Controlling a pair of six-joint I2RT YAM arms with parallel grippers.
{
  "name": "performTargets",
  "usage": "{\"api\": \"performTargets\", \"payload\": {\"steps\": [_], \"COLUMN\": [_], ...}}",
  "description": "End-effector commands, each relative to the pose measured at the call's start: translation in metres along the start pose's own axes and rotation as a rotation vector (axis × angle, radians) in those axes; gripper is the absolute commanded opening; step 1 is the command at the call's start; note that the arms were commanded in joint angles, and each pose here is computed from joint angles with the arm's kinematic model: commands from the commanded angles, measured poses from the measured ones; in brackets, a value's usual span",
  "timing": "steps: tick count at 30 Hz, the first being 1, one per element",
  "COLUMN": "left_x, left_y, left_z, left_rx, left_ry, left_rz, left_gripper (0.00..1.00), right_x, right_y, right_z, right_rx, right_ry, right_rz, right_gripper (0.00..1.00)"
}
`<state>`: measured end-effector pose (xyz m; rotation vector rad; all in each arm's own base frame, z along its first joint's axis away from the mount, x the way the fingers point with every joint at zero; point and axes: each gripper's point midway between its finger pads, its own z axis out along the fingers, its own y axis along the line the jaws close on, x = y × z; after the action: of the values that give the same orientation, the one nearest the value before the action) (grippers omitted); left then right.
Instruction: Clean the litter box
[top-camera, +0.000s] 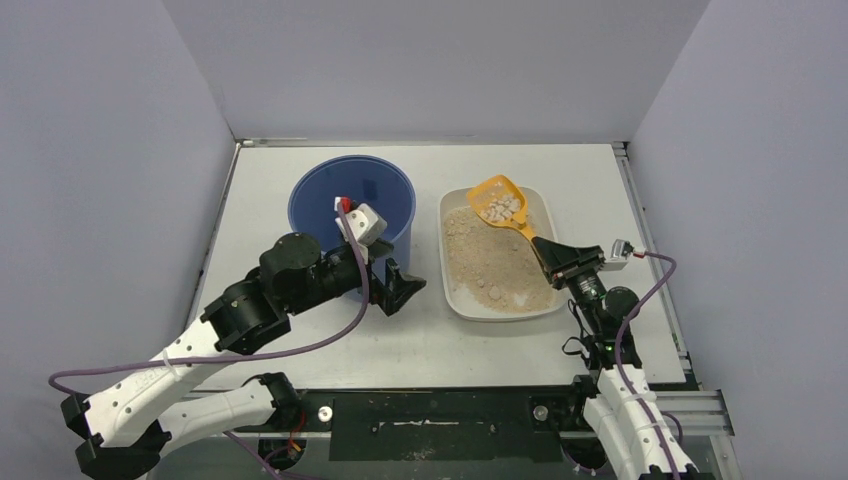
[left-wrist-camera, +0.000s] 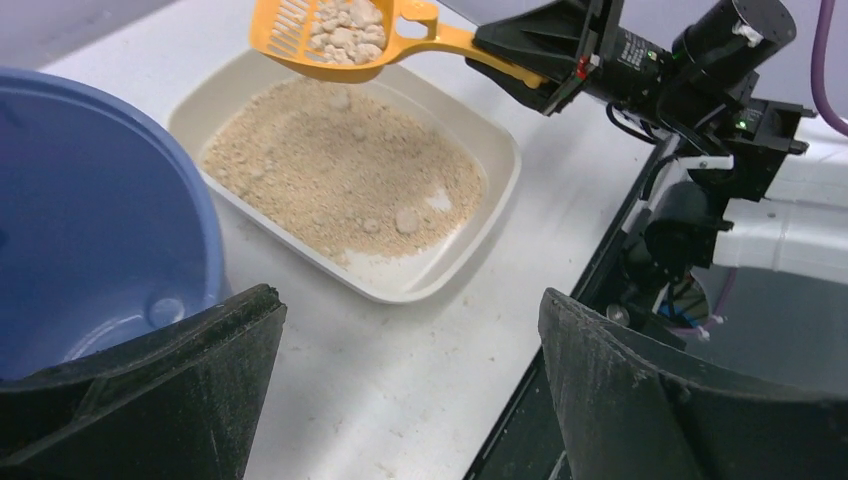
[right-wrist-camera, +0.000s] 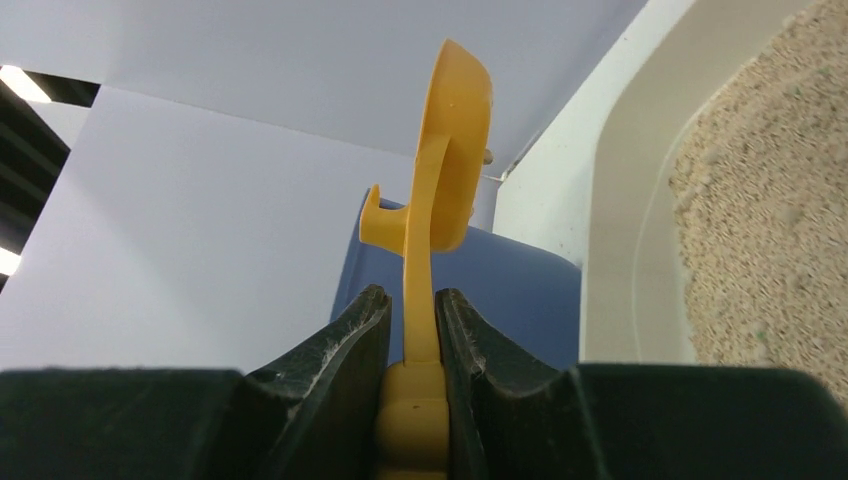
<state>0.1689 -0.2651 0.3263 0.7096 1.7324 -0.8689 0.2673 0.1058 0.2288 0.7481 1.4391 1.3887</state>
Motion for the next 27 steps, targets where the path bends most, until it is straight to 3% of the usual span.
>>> {"api": "performTargets", "payload": {"steps": [1,13,20,27], "left_x": [-0.044,-0.04,-0.045,-0.05], "left_y": [0.015,0.092,0.119,0.126], "left_z": [-0.023,-0.064,-0.093,-0.118], "left_rx": [-0.114,-0.493,-0.597,-0.667], "left_ry": [-0.105,-0.279,-0.399,-0.48], "left_rz": [0.059,0.064,-0.012,-0.04], "left_gripper": [0.97,0.97,0.97,0.97], "right_x": [-0.006,0.022,0.055,0.08], "right_y": [0.051,0.121,0.149,0.158], "right_z": [0.012,0.061,0.084,0.102], "right_rx": [-0.116,-0.202,-0.274,-0.295], "right_ry": [0.02,0.176,0.296,0.414], "right_rz": [-0.083,-0.164,-0.219,-0.376], "right_gripper": [0.0,0.0,0.0,0.0]}}
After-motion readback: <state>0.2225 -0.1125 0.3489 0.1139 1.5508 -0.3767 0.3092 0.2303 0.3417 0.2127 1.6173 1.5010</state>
